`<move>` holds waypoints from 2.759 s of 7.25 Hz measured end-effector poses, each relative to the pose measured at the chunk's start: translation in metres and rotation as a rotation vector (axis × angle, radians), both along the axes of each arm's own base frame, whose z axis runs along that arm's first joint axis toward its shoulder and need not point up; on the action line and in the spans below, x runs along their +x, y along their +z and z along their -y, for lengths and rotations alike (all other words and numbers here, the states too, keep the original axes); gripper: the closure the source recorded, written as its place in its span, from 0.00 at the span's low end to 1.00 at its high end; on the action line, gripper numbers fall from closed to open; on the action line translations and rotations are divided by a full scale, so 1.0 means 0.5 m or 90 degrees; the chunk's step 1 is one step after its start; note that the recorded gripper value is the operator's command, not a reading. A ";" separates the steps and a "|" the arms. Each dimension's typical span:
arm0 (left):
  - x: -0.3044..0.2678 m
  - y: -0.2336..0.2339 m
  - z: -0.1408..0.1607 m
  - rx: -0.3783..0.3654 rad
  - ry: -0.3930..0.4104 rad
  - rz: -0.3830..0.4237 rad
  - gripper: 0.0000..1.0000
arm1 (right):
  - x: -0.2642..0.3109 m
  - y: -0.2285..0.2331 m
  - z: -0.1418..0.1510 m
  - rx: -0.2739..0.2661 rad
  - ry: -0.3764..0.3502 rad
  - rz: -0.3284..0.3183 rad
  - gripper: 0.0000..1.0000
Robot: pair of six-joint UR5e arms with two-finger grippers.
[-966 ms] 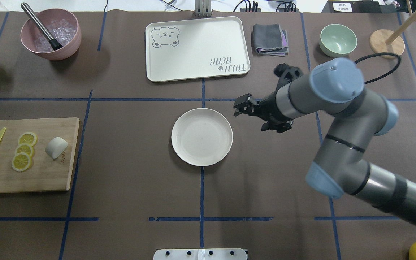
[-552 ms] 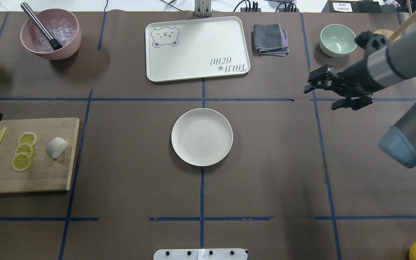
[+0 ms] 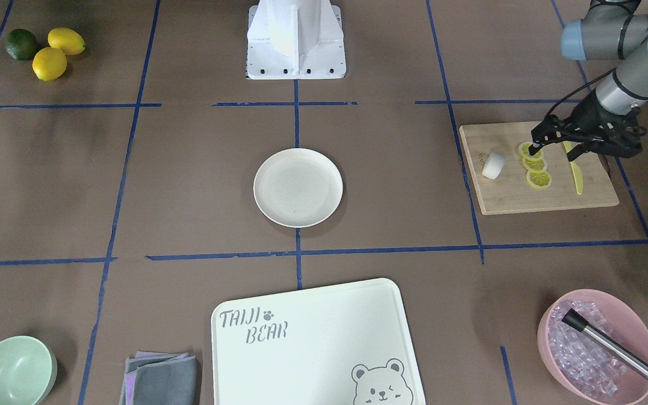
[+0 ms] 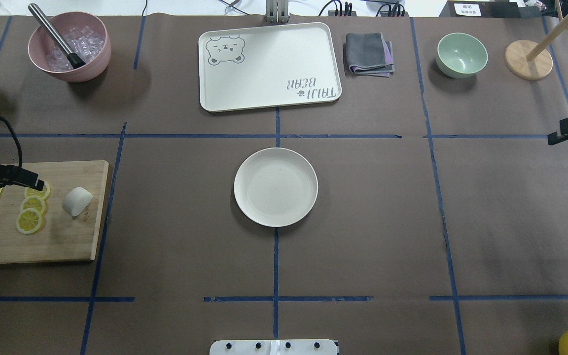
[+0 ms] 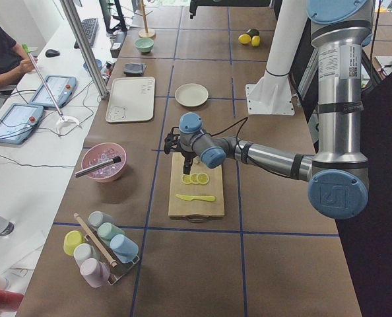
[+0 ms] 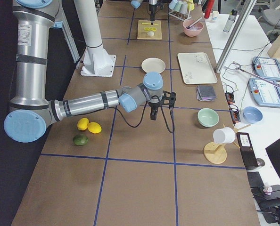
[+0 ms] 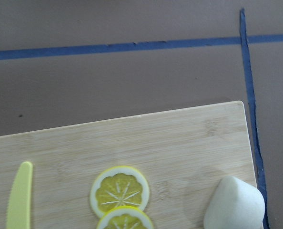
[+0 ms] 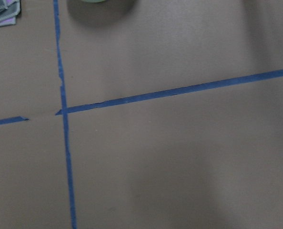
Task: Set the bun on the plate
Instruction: 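Lower the left gripper onto the white bun on the cutting board and grasp it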
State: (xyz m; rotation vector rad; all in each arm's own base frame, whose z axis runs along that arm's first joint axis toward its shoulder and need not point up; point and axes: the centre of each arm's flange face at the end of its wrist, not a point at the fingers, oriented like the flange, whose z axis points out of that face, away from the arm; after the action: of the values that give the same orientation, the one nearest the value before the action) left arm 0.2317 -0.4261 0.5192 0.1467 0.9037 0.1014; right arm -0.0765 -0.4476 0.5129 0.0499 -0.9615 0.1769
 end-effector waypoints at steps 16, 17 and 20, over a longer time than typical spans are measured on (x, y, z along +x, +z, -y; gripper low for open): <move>0.193 -0.047 -0.070 0.170 0.086 0.057 0.28 | 0.038 0.061 -0.015 0.024 -0.017 -0.024 0.00; 0.194 -0.046 -0.070 0.169 0.086 0.058 0.28 | 0.038 0.061 -0.015 0.024 -0.018 -0.024 0.00; 0.192 -0.040 -0.067 0.166 0.085 0.062 0.32 | 0.038 0.061 -0.016 0.025 -0.018 -0.024 0.00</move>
State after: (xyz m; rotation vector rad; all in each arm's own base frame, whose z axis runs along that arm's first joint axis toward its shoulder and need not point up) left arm 0.3279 -0.3925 0.4993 0.3216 0.8005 0.3477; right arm -0.0575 -0.4394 0.5435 0.0751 -0.9283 0.1314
